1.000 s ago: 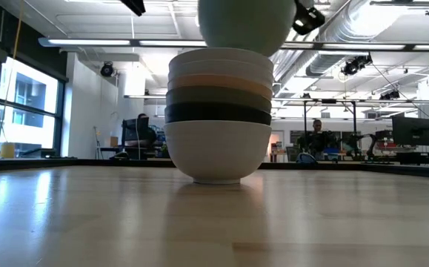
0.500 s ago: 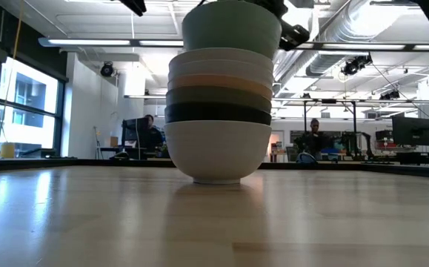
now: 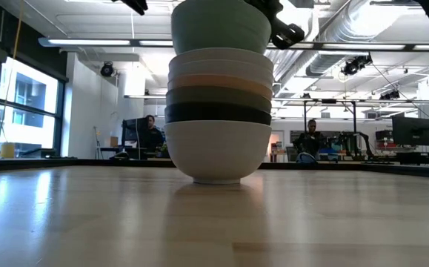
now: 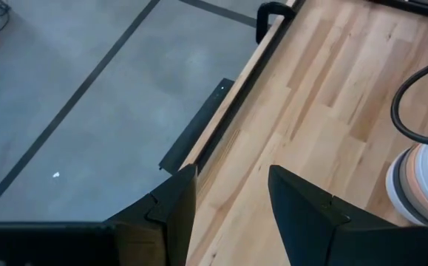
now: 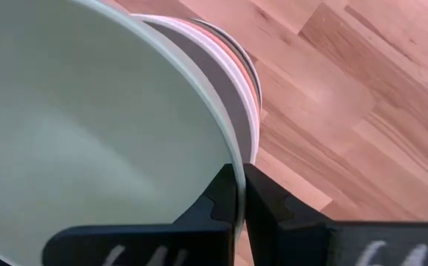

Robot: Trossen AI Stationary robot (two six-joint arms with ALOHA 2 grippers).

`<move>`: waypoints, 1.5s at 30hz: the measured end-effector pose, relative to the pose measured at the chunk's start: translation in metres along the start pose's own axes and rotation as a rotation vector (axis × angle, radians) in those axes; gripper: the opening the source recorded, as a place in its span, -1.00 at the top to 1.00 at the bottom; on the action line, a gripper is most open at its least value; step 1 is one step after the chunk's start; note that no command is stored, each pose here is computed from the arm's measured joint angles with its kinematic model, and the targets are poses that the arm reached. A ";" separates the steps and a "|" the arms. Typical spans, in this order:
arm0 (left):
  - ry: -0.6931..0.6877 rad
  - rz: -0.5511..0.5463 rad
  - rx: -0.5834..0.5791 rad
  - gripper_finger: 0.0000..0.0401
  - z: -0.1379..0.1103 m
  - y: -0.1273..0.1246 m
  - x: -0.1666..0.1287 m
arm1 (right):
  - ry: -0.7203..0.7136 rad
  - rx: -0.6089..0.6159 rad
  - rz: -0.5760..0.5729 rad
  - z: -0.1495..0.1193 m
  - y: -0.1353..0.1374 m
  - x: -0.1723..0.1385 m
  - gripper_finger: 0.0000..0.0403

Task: Nest bowls inside each other
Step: Stack the green bowl on the white bowl

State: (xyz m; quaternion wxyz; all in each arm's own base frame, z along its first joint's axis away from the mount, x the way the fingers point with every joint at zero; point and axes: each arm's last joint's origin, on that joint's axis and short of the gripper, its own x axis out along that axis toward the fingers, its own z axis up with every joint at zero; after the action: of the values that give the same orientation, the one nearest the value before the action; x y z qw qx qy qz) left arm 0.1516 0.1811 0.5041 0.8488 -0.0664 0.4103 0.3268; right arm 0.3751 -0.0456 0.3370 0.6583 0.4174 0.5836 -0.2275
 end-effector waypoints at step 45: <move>0.002 -0.018 -0.026 0.22 0.000 -0.001 0.000 | 0.058 -0.029 -0.121 -0.004 0.011 0.033 1.00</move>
State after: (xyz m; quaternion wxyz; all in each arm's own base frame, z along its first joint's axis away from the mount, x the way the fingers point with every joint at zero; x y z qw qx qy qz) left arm 0.1518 0.1803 0.5037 0.8502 -0.0816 0.4063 0.3246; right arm 0.3889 -0.0305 0.3084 0.6321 0.3783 0.6298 -0.2464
